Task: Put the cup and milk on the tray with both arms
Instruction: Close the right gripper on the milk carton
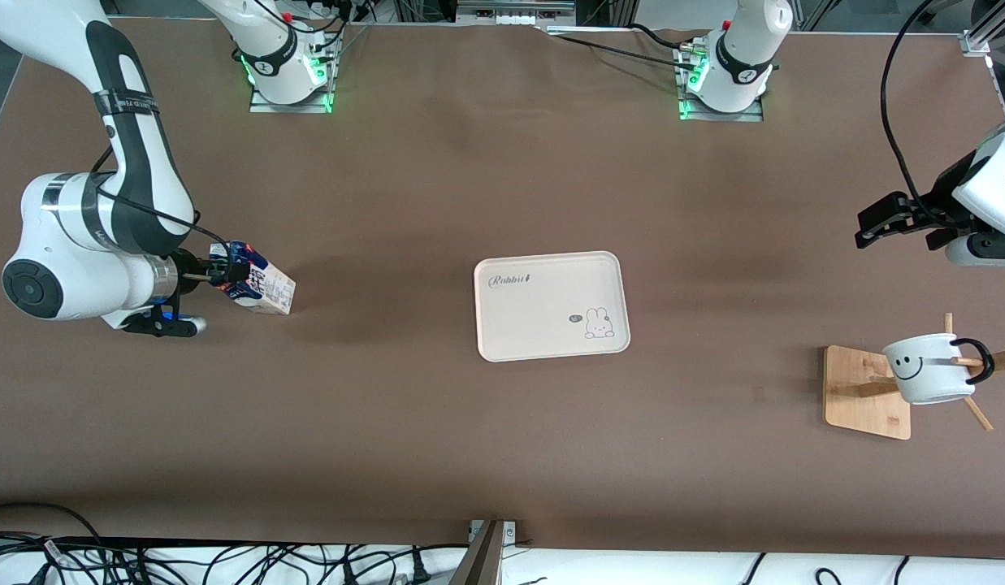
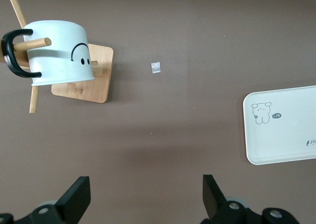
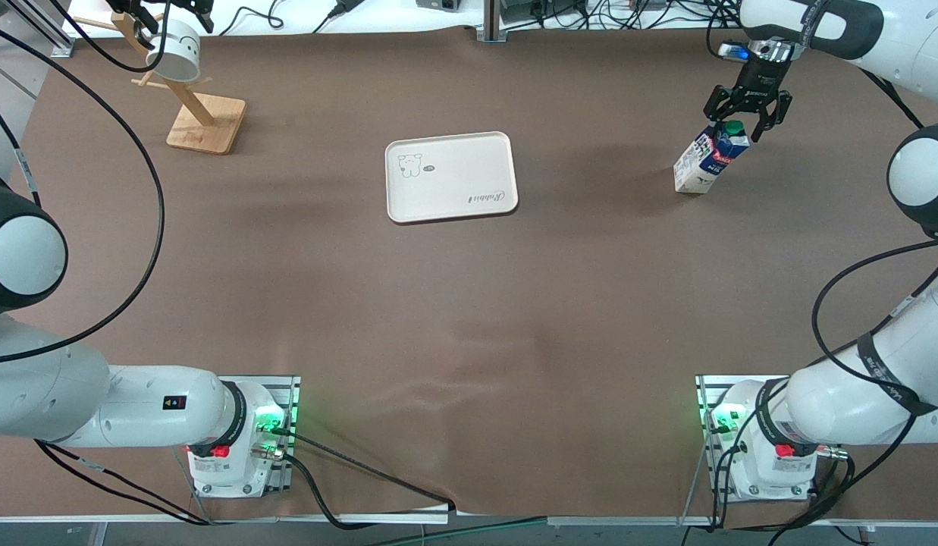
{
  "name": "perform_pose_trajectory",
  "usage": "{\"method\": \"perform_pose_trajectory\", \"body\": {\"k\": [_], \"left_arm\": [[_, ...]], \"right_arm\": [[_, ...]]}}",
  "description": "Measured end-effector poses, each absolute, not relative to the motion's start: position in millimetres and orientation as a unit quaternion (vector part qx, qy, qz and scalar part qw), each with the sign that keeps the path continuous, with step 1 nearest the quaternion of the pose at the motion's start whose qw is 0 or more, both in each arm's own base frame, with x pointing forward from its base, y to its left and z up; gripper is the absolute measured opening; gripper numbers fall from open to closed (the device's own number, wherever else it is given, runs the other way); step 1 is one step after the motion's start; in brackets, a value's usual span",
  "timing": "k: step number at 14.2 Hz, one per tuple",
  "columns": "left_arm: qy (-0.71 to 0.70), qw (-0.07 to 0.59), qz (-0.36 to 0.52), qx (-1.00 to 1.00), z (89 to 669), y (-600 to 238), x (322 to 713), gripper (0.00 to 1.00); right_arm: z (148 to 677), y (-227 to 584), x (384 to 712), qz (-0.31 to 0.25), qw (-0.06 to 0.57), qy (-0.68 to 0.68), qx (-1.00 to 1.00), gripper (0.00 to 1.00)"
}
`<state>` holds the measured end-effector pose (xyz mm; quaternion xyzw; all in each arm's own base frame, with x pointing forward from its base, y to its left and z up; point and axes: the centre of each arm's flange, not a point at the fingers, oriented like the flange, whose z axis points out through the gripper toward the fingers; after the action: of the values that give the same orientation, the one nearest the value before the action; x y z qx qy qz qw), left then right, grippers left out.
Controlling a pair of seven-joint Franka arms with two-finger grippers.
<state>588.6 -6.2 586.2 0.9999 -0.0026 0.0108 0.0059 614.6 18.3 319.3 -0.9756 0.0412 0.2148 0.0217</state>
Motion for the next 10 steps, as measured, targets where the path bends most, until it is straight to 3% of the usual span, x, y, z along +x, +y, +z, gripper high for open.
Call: {"method": "perform_pose_trajectory", "body": {"k": [1, 2, 5, 10], "left_arm": [[-0.003, 0.006, 0.011, 1.000, 586.3, -6.9, 588.6, 1.00], [-0.004, 0.006, 0.011, 1.000, 586.4, -7.3, 588.6, 1.00], [-0.004, 0.006, 0.012, 1.000, 587.7, -7.6, 588.7, 1.00], [-0.004, 0.006, 0.013, 1.000, 588.4, -7.7, 588.8, 1.00]], "right_arm": [[318.8, 18.4, 614.6, 0.215, 0.022, 0.041, -0.976, 0.97], [318.4, 18.7, 614.5, 0.215, 0.022, 0.041, -0.975, 0.90], [317.4, 20.9, 614.3, 0.215, 0.022, 0.039, -0.976, 0.58], [317.3, 23.0, 614.7, 0.213, 0.022, 0.037, -0.976, 0.53]]}}
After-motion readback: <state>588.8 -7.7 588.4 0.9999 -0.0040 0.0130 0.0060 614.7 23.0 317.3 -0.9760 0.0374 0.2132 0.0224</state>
